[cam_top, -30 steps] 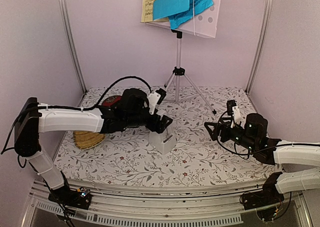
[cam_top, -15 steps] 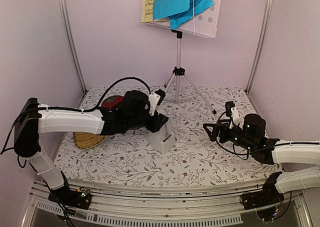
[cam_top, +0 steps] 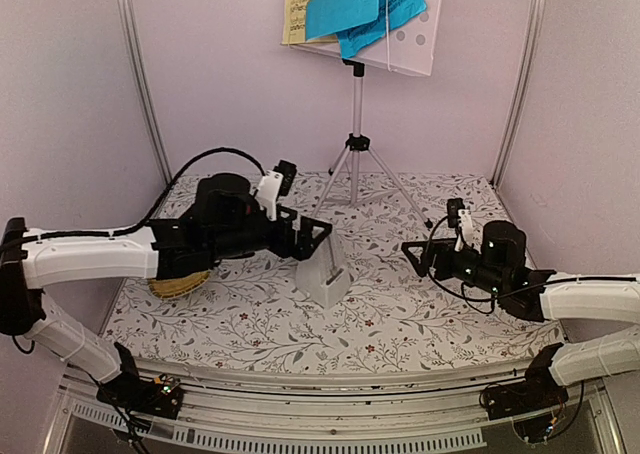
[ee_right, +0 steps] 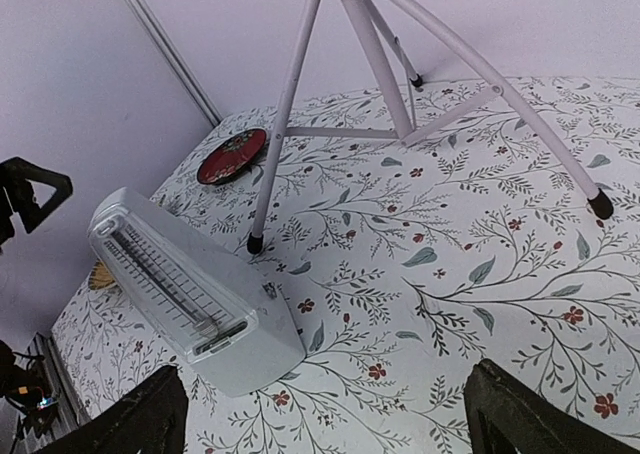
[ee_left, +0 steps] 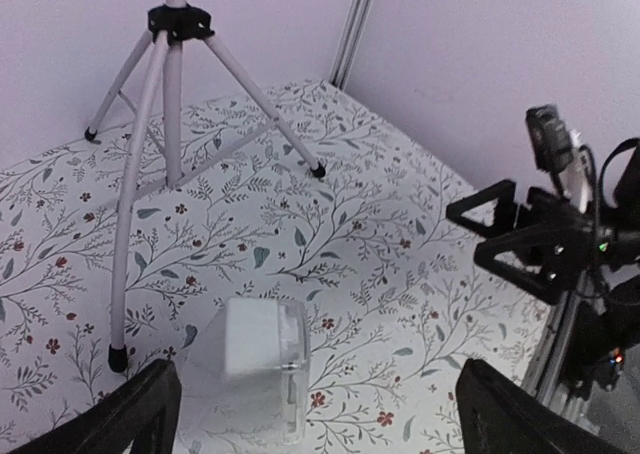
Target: Pack up the instrument practice props
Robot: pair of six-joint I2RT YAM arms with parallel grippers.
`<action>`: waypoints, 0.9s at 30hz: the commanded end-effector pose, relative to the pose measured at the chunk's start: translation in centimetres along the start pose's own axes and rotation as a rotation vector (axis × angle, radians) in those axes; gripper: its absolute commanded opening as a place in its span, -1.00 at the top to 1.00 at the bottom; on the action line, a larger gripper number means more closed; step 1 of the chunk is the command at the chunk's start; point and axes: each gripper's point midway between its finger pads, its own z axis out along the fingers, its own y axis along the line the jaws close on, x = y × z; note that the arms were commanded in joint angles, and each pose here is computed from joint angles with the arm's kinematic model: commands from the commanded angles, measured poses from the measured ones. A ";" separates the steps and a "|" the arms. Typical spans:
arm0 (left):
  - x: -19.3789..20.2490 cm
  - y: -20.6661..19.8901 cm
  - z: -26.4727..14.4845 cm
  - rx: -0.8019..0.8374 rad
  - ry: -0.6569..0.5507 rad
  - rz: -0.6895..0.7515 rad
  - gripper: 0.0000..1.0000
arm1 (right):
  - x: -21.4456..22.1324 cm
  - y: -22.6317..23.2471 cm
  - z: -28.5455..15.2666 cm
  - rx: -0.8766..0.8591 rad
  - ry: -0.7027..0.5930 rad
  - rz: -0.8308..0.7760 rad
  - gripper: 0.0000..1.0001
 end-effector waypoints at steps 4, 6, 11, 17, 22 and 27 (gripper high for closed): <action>1.8 7.4 -1.0 0.008 -0.035 -0.248 -0.93 | 3.1 2.4 3.1 -0.128 0.198 0.153 -0.79; 3.2 9.1 -0.5 -0.029 -0.010 -0.267 -0.90 | 4.4 3.3 3.9 -0.159 0.242 0.170 -0.70; 5.7 11.9 1.0 -0.123 0.042 -0.256 -0.84 | 7.2 4.8 6.0 -0.182 0.340 0.173 -0.43; 7.9 13.6 3.0 -0.177 0.098 -0.237 -0.80 | 9.2 5.7 8.3 -0.188 0.403 0.191 -0.14; 9.1 14.1 4.5 -0.183 0.134 -0.221 -0.79 | 10.3 4.9 9.5 -0.149 0.424 0.203 -0.01; 9.6 14.4 5.1 -0.188 0.143 -0.212 -0.79 | 11.0 4.5 10.4 -0.131 0.440 0.206 0.04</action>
